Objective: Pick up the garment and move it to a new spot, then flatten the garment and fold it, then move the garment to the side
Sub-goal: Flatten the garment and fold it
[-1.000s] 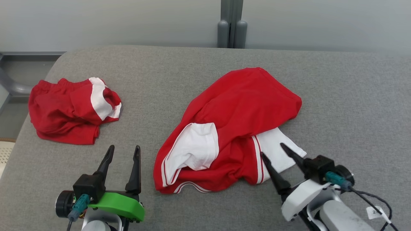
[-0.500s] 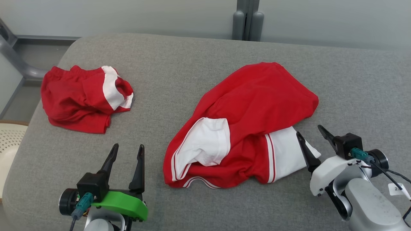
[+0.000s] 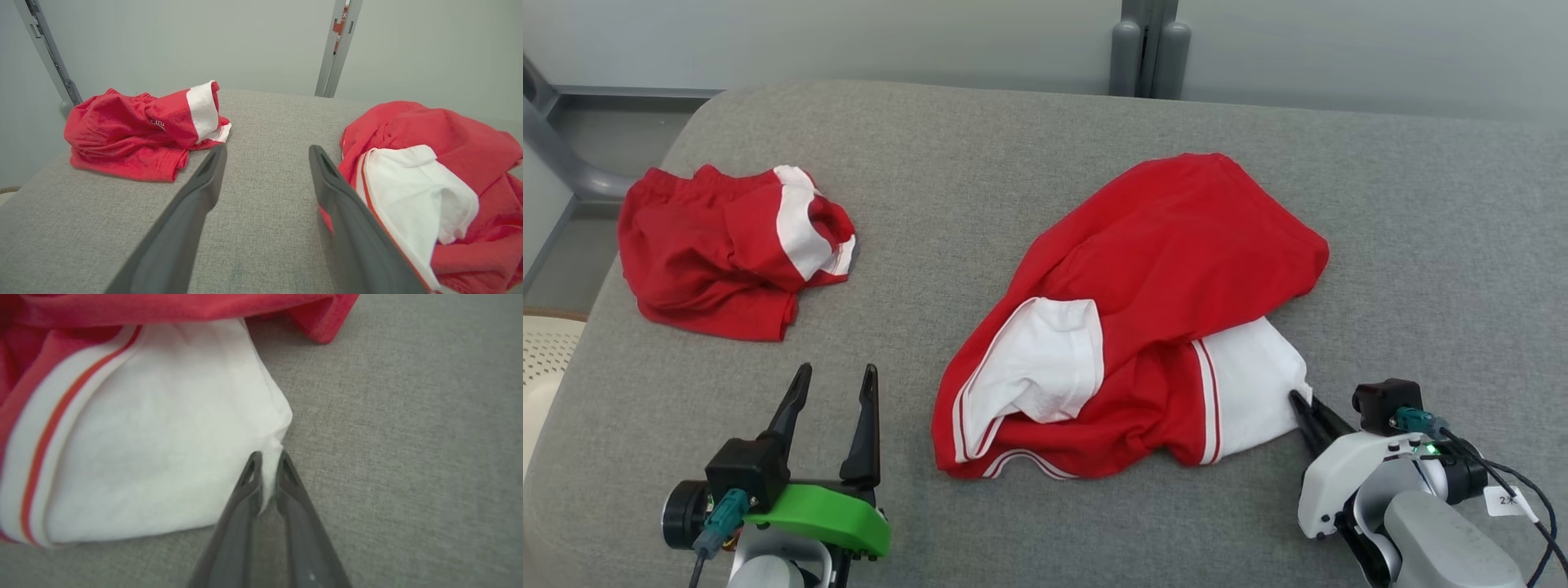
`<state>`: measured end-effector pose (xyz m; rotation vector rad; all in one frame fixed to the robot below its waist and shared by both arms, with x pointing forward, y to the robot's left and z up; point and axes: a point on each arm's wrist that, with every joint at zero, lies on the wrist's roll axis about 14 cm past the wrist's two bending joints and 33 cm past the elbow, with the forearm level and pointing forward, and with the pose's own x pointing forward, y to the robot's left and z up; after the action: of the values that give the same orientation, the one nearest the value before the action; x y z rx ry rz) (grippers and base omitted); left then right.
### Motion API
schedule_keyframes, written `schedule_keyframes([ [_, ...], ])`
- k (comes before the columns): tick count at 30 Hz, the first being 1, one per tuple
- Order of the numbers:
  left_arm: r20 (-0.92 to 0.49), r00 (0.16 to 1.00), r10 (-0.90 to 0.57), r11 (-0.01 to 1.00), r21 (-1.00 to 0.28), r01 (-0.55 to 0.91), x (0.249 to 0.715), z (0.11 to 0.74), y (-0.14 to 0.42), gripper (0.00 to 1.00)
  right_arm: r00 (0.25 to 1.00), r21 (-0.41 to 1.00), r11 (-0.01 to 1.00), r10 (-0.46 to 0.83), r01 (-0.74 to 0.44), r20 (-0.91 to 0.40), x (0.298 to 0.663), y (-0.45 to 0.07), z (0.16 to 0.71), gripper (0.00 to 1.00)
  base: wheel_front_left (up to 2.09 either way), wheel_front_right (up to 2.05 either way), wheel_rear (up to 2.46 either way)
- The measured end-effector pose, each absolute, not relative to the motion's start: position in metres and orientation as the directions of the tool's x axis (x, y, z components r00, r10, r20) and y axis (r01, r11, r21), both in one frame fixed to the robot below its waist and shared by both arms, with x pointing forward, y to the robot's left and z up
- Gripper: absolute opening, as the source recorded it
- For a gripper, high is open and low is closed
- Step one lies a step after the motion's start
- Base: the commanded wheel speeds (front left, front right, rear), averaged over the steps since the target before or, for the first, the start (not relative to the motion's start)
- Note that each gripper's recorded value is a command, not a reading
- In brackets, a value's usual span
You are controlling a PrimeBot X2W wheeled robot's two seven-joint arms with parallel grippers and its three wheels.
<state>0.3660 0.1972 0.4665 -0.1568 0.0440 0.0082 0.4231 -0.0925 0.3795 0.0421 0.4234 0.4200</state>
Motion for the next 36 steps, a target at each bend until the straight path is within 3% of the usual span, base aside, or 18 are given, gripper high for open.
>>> schedule_keyframes([
  [10,-0.026,0.999,-0.024,0.987,-0.158,0.020,0.368,0.472,0.187,1.00,0.848,0.256,0.879,0.464,-0.403,-0.256,0.406,-0.067,0.412,0.00,0.00,0.00,0.00],
  [15,-0.019,0.999,-0.036,0.987,-0.161,0.032,0.367,0.474,0.183,1.00,0.830,0.397,0.821,0.516,-0.409,-0.211,0.371,-0.044,0.421,0.00,0.00,0.00,0.00],
  [25,-0.022,0.998,-0.054,0.985,-0.165,0.050,0.370,0.472,0.177,1.00,0.802,0.587,0.735,0.552,-0.339,-0.229,0.320,-0.041,0.432,0.00,0.00,0.00,0.00],
  [27,-0.024,0.998,-0.060,0.985,-0.165,0.055,0.370,0.471,0.175,1.00,0.789,0.554,0.759,0.552,-0.342,-0.269,0.313,-0.049,0.426,0.00,0.00,0.00,0.00],
  [29,-0.023,0.998,-0.065,0.984,-0.167,0.060,0.371,0.472,0.173,1.00,0.819,0.530,0.783,0.514,-0.327,-0.255,0.318,-0.063,0.429,1.00,0.00,0.00,0.00],
  [36,-0.021,0.997,-0.075,0.984,-0.164,0.071,0.372,0.473,0.171,1.00,0.892,0.390,0.855,0.426,-0.342,-0.153,0.341,-0.089,0.455,1.00,0.00,0.00,0.00],
])
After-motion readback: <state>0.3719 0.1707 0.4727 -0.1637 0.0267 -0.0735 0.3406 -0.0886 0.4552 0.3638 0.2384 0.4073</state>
